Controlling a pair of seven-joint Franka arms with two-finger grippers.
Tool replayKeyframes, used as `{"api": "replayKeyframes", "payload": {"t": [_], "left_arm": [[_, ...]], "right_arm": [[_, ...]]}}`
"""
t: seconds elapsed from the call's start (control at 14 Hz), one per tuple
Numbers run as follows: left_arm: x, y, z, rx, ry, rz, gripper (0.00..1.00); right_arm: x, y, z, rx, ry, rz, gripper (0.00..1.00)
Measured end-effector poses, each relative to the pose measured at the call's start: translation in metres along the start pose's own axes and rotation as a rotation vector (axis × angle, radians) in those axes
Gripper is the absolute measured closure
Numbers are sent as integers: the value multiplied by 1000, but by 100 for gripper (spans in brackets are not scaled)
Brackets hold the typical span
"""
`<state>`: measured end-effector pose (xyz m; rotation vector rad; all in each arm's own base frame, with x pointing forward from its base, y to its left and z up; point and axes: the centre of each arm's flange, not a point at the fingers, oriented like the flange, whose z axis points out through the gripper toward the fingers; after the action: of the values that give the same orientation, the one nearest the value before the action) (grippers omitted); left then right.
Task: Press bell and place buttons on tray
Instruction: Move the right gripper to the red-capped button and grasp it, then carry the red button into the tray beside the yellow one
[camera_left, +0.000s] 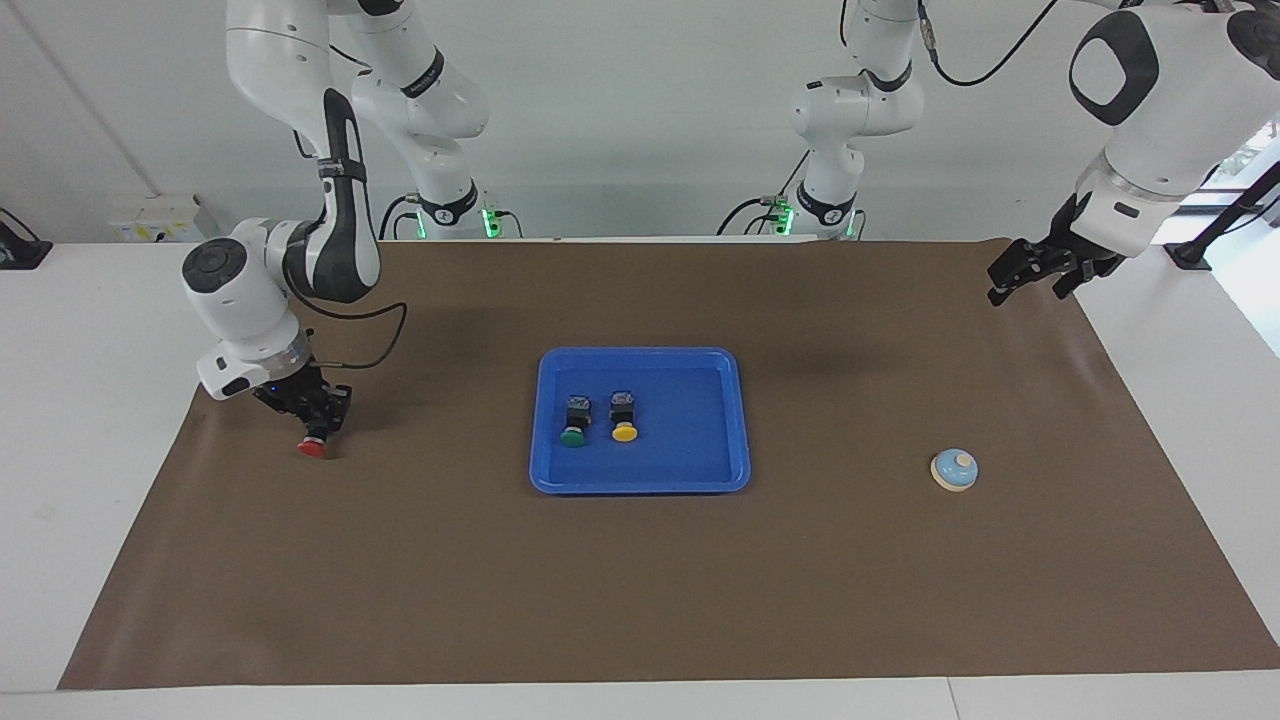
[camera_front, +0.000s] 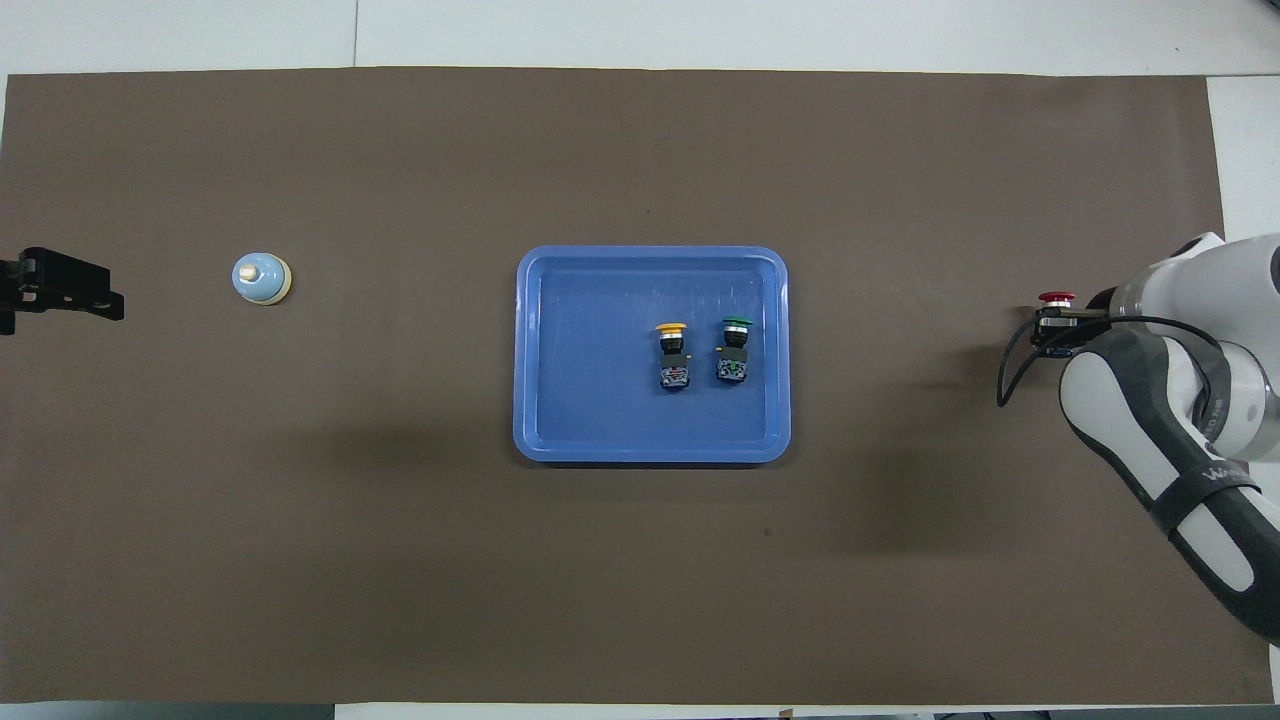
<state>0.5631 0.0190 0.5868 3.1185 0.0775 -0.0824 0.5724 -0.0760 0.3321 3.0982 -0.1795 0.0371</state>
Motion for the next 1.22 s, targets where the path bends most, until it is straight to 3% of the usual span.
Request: {"api": "replayKeyframes", "payload": {"t": [0.29,0.57,0.93,1.22], "left_arm": [[0,0,0,0,0,0,0],[0,0,0,0,0,0,0],[0,0,0,0,0,0,0],[0,0,0,0,0,0,0]], "right_arm": [[11,-136,-62,12,-15,47,59],[-24,-277,-92,88,-11,61,59],[-89,-392,-91,136,-49,-16,59],[-121,-461,-56,154,-40,-51,59]]}}
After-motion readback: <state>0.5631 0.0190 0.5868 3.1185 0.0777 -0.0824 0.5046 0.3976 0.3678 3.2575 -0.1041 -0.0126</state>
